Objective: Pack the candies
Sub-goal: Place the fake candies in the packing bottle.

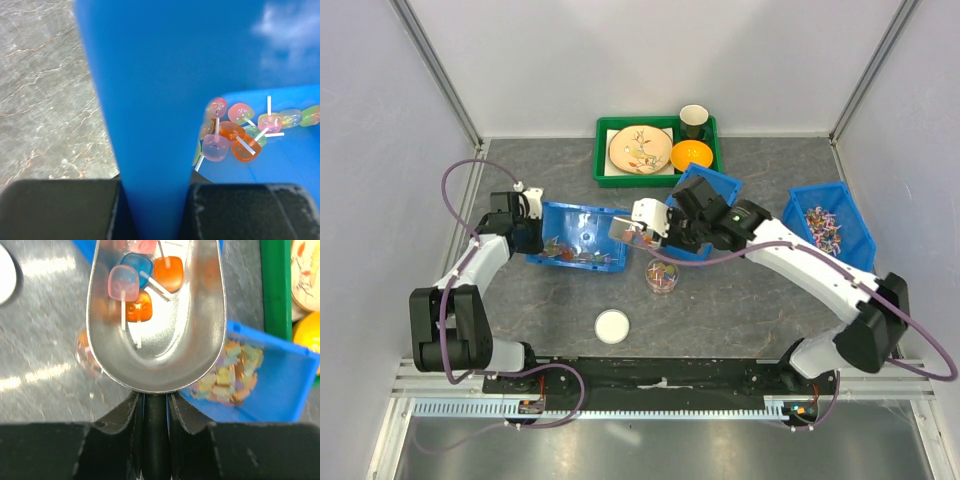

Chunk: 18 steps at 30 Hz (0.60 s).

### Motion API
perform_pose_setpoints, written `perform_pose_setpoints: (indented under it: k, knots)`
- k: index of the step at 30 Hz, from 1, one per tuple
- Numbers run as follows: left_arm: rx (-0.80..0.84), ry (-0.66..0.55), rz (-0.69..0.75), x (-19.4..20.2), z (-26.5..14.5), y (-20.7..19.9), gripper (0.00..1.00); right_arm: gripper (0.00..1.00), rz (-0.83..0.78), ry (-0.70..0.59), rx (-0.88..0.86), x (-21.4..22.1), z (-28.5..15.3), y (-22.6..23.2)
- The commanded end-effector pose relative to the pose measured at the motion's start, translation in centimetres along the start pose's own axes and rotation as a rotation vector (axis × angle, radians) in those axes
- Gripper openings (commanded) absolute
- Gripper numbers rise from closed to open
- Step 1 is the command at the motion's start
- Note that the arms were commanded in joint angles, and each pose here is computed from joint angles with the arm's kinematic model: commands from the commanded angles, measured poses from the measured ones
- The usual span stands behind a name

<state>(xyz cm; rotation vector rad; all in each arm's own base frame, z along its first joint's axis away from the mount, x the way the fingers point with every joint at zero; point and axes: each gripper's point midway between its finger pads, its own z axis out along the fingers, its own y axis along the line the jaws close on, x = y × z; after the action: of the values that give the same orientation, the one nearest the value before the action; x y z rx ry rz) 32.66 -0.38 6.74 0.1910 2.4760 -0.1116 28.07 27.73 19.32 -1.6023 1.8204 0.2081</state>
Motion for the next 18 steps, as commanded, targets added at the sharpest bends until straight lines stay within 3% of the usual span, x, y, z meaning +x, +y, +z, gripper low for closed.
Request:
perform_pose_setpoints:
  k: [1, 13, 18]
  knots:
    - [-0.036, -0.043, 0.001, -3.3, -1.1, 0.8, 0.02, 0.00, -0.053, -0.003, 0.047, 1.7, -2.8, -0.3]
    - [0.094, 0.086, -0.100, -5.0, -1.0, -1.5, 0.02, 0.00, -0.089, 0.145, 0.076, 8.2, -5.7, 0.5]
    - [0.075, 0.119, -0.148, -7.7, -0.2, -0.8, 0.02, 0.00, -0.110, 0.207, 0.075, 9.6, -6.2, 0.6]
